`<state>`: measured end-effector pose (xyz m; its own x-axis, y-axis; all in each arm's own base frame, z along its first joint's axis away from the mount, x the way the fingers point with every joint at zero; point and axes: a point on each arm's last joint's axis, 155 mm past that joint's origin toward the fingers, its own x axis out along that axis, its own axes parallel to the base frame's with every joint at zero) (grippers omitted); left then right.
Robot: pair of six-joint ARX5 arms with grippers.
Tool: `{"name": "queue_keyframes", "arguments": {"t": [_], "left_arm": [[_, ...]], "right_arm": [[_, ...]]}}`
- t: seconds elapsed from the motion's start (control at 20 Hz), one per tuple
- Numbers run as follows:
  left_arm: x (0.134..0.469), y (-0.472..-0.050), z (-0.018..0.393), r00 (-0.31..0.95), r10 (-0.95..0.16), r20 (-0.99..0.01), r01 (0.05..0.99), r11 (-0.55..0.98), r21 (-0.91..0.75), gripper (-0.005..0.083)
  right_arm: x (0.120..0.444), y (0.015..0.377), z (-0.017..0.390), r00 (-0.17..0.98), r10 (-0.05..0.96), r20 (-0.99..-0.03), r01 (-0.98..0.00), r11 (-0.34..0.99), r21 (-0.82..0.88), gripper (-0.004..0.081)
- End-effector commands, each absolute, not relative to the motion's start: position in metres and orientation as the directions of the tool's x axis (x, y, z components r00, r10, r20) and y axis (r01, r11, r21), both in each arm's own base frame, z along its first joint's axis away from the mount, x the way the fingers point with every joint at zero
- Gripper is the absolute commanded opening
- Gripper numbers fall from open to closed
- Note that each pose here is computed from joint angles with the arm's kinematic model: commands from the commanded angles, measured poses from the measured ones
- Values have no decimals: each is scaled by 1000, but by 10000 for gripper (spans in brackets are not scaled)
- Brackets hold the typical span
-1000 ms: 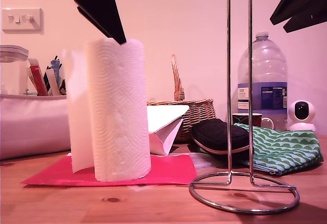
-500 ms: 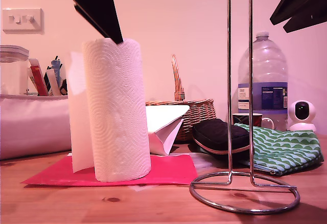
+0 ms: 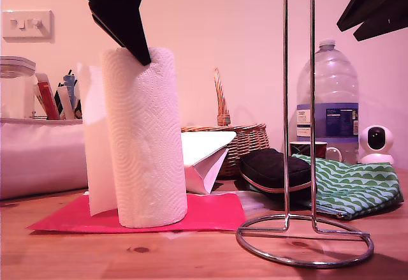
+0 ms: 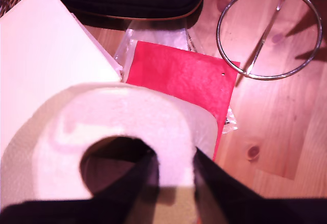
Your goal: Insert the paper towel roll into the metallic stand.
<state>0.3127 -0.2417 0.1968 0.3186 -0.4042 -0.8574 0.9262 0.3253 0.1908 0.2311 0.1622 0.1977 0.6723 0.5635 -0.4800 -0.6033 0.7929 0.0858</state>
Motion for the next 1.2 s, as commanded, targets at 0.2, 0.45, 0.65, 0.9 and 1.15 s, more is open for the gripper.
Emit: {"name": "queue_keyframes", "arguments": {"t": [0.2, 0.45, 0.65, 0.9, 1.15], "left_arm": [[308, -246, 189, 289, -405, -868, 947, 255, 196, -24], [303, -242, 201, 296, -383, -875, 948, 232, 218, -24], [303, -247, 223, 321, -398, -859, 942, 225, 248, -24], [299, -254, 239, 334, -417, -845, 940, 212, 267, -24], [297, -256, 239, 341, -407, -848, 938, 202, 281, -24]], "right_arm": [[232, 164, 196, 668, 565, -484, -597, 795, 104, 287], [236, 167, 180, 641, 550, -535, -637, 771, 31, 323], [239, 178, 171, 599, 579, -553, -714, 699, -41, 324], [241, 190, 168, 557, 624, -548, -785, 611, -103, 338], [259, 186, 152, 561, 593, -578, -766, 637, -90, 369]]}}
